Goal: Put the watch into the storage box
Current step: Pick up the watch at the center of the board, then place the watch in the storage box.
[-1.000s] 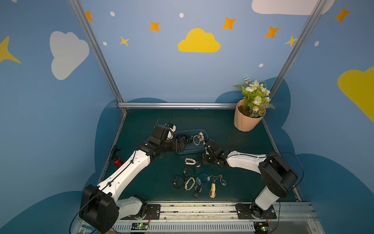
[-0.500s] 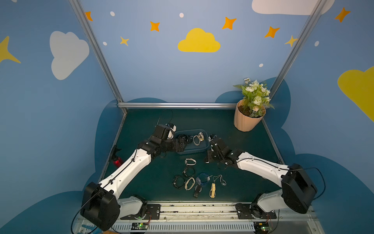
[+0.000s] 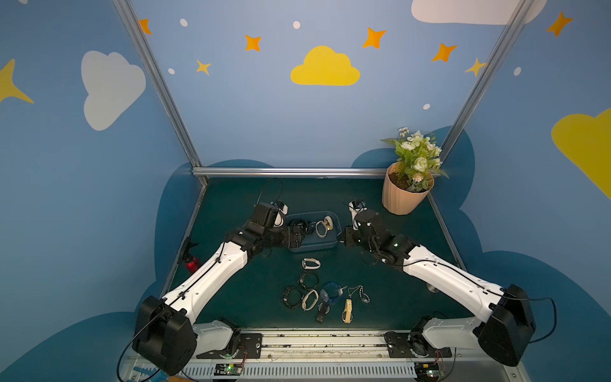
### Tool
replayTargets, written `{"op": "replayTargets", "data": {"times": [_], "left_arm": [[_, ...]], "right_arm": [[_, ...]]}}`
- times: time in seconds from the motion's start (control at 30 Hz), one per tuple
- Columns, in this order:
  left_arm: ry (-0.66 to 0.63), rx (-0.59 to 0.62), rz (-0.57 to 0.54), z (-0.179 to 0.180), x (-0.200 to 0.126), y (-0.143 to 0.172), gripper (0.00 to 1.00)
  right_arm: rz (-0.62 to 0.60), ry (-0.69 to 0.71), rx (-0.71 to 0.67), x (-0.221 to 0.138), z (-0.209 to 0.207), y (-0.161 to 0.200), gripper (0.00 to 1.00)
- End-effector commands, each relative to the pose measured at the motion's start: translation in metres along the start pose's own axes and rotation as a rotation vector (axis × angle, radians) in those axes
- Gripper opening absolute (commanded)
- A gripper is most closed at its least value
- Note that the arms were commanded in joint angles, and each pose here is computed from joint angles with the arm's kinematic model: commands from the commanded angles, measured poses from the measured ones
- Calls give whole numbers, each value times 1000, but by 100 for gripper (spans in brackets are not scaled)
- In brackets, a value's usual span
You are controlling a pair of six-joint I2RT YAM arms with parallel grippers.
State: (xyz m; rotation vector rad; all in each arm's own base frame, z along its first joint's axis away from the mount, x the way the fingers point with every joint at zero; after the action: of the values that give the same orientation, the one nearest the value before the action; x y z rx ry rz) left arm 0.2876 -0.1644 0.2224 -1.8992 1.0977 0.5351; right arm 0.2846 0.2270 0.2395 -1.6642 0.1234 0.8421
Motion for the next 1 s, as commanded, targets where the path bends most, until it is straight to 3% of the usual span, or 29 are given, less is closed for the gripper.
{"op": "replayTargets", "data": {"times": [0.0,0.47,0.97], "left_arm": [[4,17,-22,-5,-9,-6,100],[-13,28,-60,-3,-16,-8,100],[-18,29,-54,-3,-16,-9,100]], "right_arm": [[-53,-14,-18,15,3,-21,0],[21,-103,10,88,19,-26,0],[108,-124,30,137,22,8,0]]}}
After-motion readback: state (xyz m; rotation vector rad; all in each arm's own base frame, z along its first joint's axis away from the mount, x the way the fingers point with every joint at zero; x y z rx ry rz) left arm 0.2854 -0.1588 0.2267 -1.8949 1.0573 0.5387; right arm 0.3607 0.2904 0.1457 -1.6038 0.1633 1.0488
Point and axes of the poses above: each gripper's point midway between its finger pads, its own x axis out along the fingers, its own z axis along the line the jaws close on, y = z × x, the point moved 5 cm from there along -x, back along the fingers, and after that the axes turned 13 degrees about -x, right-handed, at the moved point
